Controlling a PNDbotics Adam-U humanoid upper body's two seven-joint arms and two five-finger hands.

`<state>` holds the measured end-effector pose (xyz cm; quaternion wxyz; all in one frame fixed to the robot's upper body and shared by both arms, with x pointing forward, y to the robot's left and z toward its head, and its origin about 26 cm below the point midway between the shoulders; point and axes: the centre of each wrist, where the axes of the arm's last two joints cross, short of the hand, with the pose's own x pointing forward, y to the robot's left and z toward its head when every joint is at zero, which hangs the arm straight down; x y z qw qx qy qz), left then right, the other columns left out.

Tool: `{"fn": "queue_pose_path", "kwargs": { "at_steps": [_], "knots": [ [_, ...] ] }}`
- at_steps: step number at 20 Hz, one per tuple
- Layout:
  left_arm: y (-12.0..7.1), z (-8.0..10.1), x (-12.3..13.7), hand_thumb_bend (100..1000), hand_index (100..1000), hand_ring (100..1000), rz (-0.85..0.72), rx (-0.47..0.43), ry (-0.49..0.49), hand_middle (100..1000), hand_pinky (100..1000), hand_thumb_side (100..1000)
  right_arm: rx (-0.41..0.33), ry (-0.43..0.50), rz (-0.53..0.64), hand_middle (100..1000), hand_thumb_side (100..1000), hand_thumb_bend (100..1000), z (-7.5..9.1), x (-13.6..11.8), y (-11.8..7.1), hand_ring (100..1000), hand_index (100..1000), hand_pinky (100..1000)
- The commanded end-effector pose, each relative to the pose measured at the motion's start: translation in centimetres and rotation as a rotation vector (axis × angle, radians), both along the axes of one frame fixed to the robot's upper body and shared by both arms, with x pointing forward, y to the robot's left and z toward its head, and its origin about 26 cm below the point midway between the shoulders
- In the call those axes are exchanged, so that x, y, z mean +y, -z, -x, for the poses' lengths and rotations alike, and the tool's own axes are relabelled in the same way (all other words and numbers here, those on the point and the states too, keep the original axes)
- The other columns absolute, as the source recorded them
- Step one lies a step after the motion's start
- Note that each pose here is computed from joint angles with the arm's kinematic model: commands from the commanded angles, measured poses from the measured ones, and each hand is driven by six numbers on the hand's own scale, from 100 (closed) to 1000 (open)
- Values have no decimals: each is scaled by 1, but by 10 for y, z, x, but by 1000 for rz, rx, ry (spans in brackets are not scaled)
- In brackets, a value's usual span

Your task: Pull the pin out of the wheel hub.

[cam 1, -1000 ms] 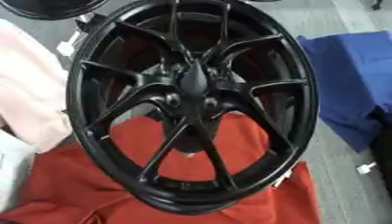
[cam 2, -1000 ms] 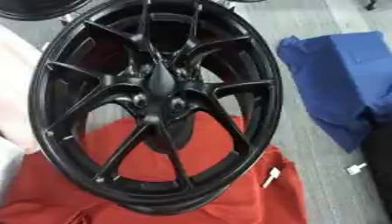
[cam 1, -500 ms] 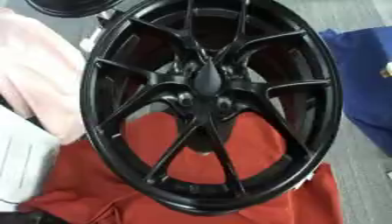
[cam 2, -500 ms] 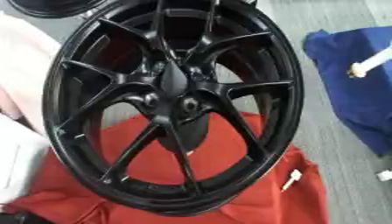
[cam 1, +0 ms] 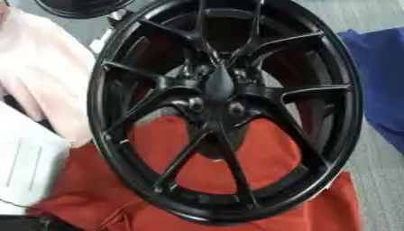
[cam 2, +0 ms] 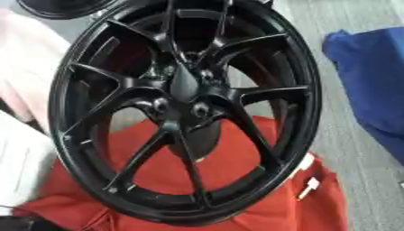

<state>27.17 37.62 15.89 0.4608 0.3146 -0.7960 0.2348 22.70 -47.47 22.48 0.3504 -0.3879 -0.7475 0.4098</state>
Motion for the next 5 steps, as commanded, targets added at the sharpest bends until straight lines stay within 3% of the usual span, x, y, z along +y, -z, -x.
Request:
{"fn": "queue_pose_path", "kwargs": {
  "at_steps": [1, 5],
  "knots": [
    [-11, 2, 2, 250, 756, 568, -24, -30, -7, 550, 690, 626, -6, 9, 38, 902, 438, 100, 5, 0, -10, 1000, 910, 988],
    [-11, 2, 2, 251, 755, 567, -24, -32, -5, 550, 690, 626, -18, 23, -6, 833, 437, 100, 6, -2, -9, 965, 880, 956]
  ]
}}
